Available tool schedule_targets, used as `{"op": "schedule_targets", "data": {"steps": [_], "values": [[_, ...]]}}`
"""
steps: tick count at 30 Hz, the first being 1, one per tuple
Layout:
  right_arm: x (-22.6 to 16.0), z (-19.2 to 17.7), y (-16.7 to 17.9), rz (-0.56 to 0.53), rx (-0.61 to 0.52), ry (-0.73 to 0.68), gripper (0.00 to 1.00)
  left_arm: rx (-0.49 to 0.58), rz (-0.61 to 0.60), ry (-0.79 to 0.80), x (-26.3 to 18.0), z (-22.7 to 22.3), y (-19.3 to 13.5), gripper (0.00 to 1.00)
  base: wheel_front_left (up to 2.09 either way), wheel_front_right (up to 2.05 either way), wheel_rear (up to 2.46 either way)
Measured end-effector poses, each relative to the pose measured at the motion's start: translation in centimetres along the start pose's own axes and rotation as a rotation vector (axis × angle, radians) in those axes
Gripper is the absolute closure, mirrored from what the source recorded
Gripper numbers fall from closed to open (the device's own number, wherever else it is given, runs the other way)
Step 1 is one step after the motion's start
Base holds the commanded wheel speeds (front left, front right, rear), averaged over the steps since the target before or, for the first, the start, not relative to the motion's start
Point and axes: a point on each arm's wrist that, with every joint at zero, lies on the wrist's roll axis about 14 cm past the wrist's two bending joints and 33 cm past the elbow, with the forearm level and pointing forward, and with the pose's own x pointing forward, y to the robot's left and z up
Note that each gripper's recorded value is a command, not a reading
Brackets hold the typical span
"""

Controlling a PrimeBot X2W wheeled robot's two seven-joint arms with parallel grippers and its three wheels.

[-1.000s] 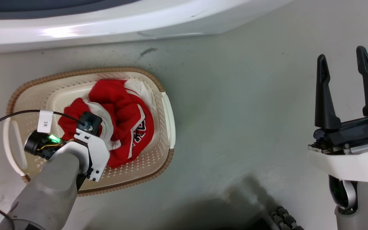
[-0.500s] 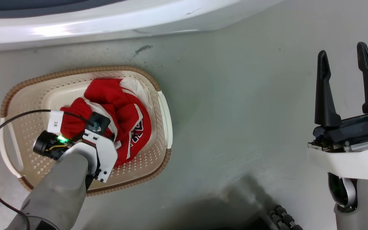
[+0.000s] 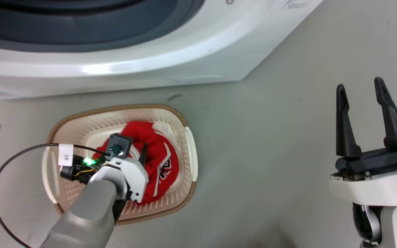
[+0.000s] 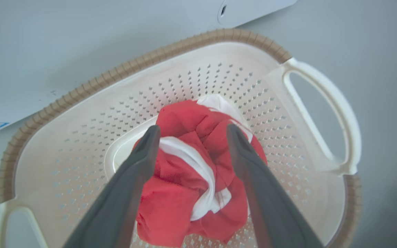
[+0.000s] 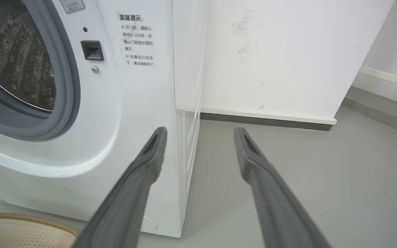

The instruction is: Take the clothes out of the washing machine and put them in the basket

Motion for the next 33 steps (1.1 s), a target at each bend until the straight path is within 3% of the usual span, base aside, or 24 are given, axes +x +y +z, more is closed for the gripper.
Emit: {"op": "schedule_targets", "data": {"steps": [10,17,33], "values": [[-2.6,3.9,0.8,0.012,0.013,-0.070,0.00,-0.048,0.092,-0.346,-6.7,8.5,0.2,0.00,0.00,0.00,0.00],[-4.2,5.7,1.4,0.028,0.017,-0.104,0.00,-0.096,0.220,-0.585,-13.2,13.1,2.2,0.00,0.00,0.00,0.00],[-7.9,8.4,1.6,0.029,0.012,-0.159,0.00,-0.158,0.443,-0.939,-26.6,16.4,4.1,0.00,0.00,0.00,0.00]]}}
